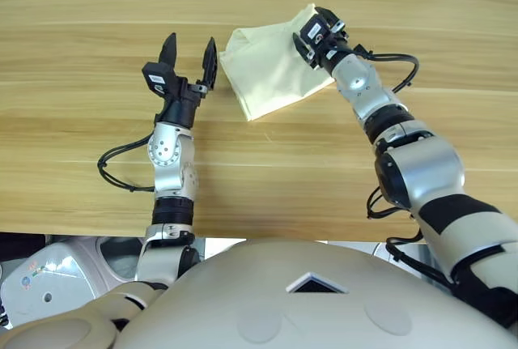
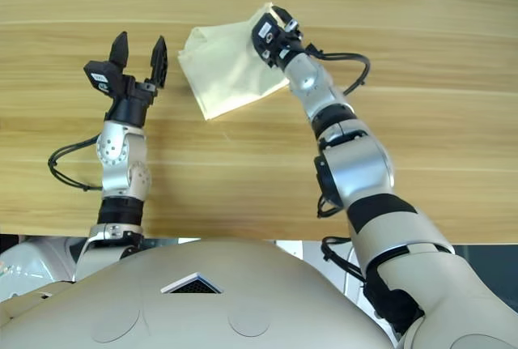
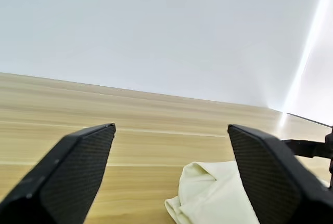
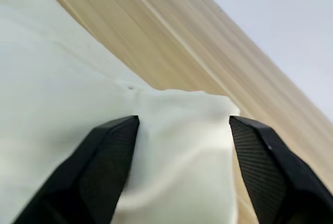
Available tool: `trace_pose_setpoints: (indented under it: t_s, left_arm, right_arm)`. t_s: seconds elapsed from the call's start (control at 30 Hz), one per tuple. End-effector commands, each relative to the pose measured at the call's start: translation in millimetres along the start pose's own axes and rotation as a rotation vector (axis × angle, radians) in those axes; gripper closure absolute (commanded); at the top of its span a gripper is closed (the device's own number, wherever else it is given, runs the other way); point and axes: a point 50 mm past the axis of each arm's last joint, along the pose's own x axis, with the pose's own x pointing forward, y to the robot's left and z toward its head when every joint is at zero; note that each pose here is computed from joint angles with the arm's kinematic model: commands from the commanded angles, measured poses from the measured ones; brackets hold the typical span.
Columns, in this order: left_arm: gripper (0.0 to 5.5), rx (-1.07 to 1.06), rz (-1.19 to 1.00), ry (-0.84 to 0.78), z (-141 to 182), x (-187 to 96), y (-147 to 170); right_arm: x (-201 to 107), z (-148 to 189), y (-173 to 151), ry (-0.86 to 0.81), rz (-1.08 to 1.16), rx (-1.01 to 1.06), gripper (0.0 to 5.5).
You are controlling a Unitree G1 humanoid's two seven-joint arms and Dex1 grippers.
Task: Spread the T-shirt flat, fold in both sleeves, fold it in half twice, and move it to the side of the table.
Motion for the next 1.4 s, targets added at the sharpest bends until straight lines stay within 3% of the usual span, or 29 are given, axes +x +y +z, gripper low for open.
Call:
trace_pose_setpoints:
  t_s: [0.03, 0.17, 0.3, 0.4, 0.53, 0.77, 0.87, 1.1, 1.3, 1.4]
  left_arm:
    - [1.48, -0.022, 0.006, 0.006, -2.3, -1.3, 1.0]
    - [1.48, -0.026, -0.005, 0.000, -3.0, -2.6, 0.7]
    - [1.48, -0.037, -0.010, 0.000, -5.6, -4.6, -2.2]
    - [1.48, -0.038, -0.002, 0.006, -8.0, -5.4, -4.1]
    - [1.48, -0.027, 0.002, 0.007, -8.0, -6.0, -6.1]
    - [1.48, -0.027, 0.000, -0.005, -4.7, -7.3, -6.5]
    - [1.48, -0.030, -0.006, -0.012, -3.1, -5.1, -7.8]
    - [1.48, -0.028, -0.032, -0.018, 1.2, -6.1, -9.9]
    - [1.48, -0.012, -0.060, -0.012, 3.9, -12.5, -11.9]
    - [1.48, -0.009, -0.042, -0.008, 3.4, -12.2, -9.1]
  right_arm:
    - [-3.6, -11.5, 2.0, 0.048, -0.025, 0.159, 2.28]
    - [-4.3, 15.2, -13.1, -0.221, -0.001, 0.378, 2.28]
    - [-9.6, 45.3, -41.2, -0.459, -0.005, 0.398, 2.28]
    - [-5.7, 45.3, -52.1, -0.370, -0.053, 0.293, 2.28]
    - [-0.2, 16.9, -45.1, -0.068, -0.124, 0.076, 2.28]
    - [-14.6, -32.4, 14.6, 0.114, 0.029, -0.043, 2.28]
    - [-19.7, -43.6, 24.9, 0.165, 0.043, -0.055, 2.28]
    - [-44.2, -63.2, 38.9, 0.094, 0.063, -0.037, 2.28]
    - [-132.8, -76.3, 69.4, -0.041, 0.203, -0.060, 2.28]
    - [-150.1, -66.4, 70.0, -0.054, 0.182, -0.076, 2.28]
